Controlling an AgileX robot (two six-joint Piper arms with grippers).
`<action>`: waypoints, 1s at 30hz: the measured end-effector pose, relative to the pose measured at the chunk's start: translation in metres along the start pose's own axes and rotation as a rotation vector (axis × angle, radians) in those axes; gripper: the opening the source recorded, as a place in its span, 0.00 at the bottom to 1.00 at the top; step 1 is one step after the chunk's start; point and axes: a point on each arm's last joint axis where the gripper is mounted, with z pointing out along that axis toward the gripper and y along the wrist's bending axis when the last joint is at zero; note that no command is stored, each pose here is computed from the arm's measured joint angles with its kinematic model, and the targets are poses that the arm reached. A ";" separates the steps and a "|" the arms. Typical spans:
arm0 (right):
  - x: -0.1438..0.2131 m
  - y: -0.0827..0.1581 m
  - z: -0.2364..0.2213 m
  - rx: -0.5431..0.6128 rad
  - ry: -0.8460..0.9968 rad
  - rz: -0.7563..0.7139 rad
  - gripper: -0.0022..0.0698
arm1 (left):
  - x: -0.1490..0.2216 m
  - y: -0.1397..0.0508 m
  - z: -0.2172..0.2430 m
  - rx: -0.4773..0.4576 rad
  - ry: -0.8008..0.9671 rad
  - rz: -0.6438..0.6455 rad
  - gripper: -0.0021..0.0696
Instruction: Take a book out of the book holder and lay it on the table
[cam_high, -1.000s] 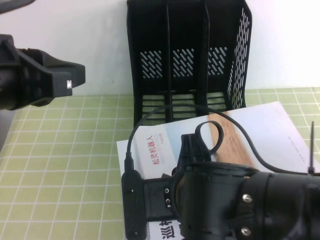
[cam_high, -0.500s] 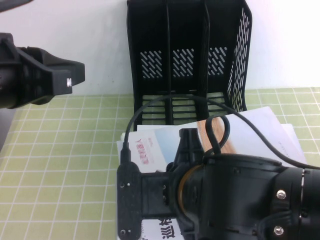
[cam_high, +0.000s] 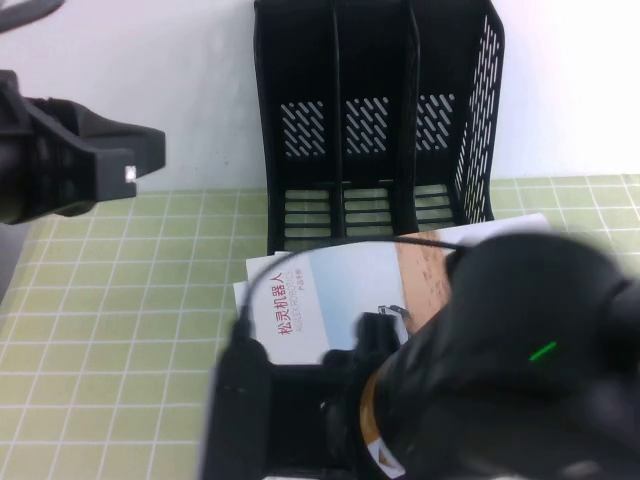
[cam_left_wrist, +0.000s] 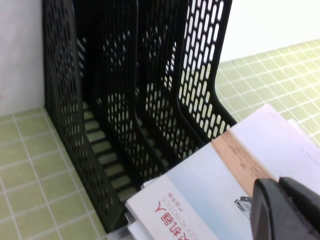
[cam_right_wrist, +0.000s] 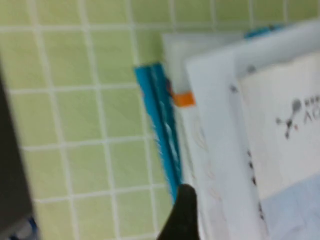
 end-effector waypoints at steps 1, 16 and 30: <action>-0.005 0.002 -0.013 -0.039 -0.067 -0.015 0.87 | 0.000 -0.001 -0.004 -0.004 -0.014 0.012 0.03; 0.013 -0.018 -0.143 0.252 -0.513 -0.095 0.04 | 0.098 -0.004 -0.076 -0.111 -0.405 0.101 0.03; 0.080 -0.006 -0.160 0.392 -0.571 -0.024 0.03 | 0.222 0.034 -0.038 -0.154 -0.359 -0.003 0.03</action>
